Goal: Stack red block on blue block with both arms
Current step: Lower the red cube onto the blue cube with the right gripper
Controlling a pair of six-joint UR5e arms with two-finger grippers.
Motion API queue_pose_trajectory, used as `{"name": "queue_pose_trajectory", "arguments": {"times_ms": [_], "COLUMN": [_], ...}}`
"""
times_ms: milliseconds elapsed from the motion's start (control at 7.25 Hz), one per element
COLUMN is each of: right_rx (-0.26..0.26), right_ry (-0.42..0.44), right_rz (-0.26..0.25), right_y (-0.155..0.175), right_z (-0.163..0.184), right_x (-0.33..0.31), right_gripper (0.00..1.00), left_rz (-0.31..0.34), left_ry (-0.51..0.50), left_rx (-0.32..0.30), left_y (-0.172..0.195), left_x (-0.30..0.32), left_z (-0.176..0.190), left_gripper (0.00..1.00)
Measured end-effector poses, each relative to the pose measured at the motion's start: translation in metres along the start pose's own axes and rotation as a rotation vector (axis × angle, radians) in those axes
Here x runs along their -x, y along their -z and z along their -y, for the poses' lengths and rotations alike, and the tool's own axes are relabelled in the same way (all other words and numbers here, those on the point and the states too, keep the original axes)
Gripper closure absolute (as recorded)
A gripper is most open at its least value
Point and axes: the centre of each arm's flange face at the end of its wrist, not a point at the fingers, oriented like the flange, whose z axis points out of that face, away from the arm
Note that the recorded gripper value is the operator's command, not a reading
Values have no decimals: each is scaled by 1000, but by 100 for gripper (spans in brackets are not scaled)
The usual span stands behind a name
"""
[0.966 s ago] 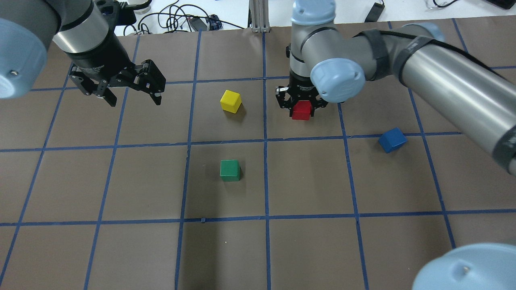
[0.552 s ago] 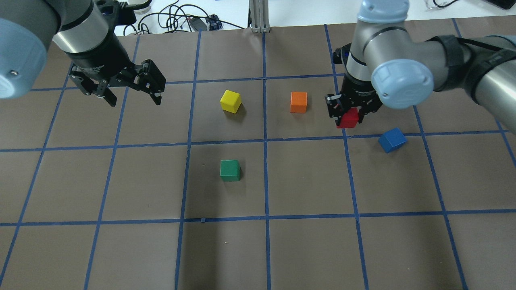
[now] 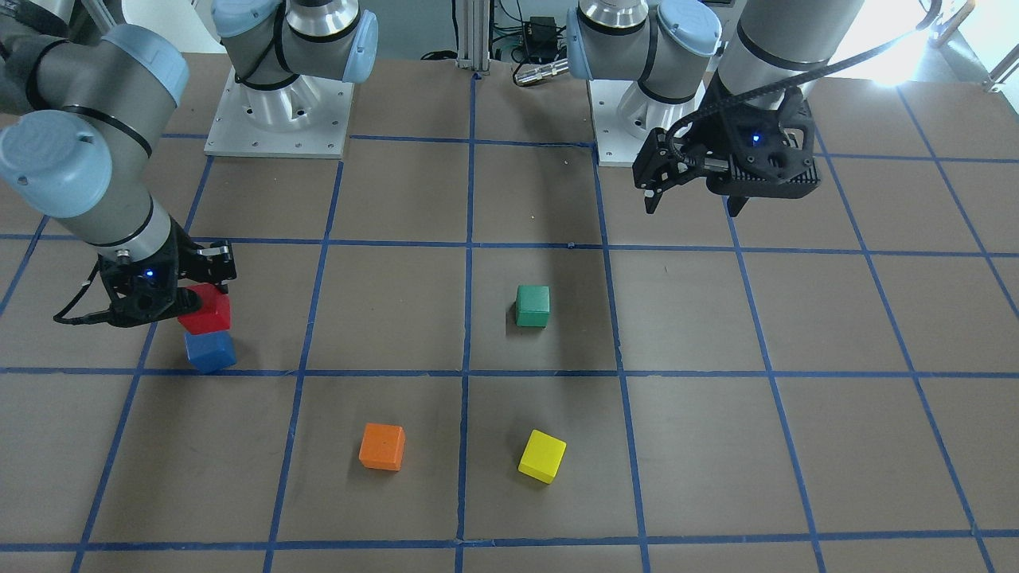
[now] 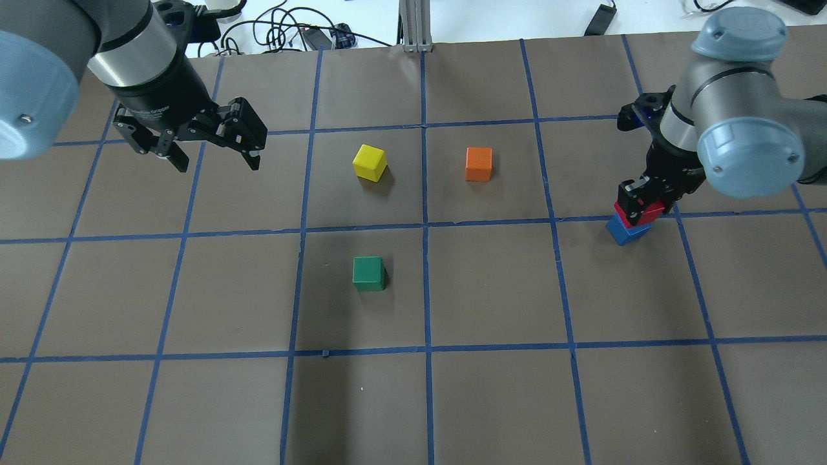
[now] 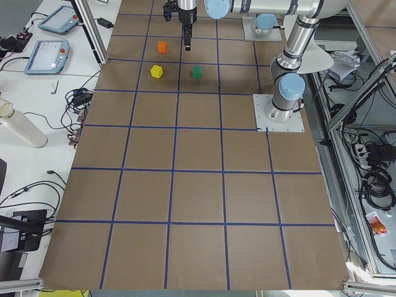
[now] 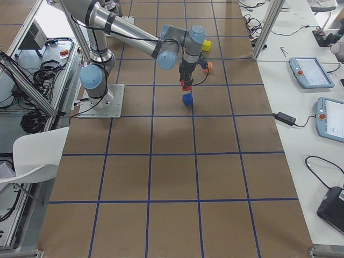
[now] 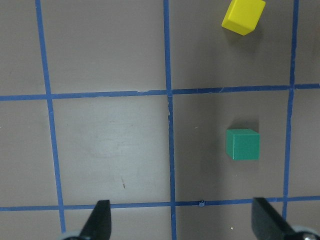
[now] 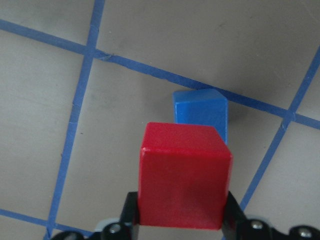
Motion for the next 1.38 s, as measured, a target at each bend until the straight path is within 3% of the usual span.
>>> {"name": "queue_pose_trajectory", "arguments": {"times_ms": [828,966,1103,1379], "right_rx": [-40,-52,-58,-57], "right_ry": [15,17,16,12], "right_rz": [-8,-16,-18,-15], "right_y": [-33,-35,-37,-39], "right_z": [5,6,6,6], "right_x": [-17,-17,-17,-17], "right_gripper": [87,83,53,30], "left_rz": [0,0,0,0], "left_ry": [-2,-2,-2,-2], "left_rx": [-1,-2,-2,-1], "left_y": [0,0,0,0], "left_x": [-1,-1,-1,-1], "left_z": [0,0,0,0], "left_gripper": [0,0,0,0]}}
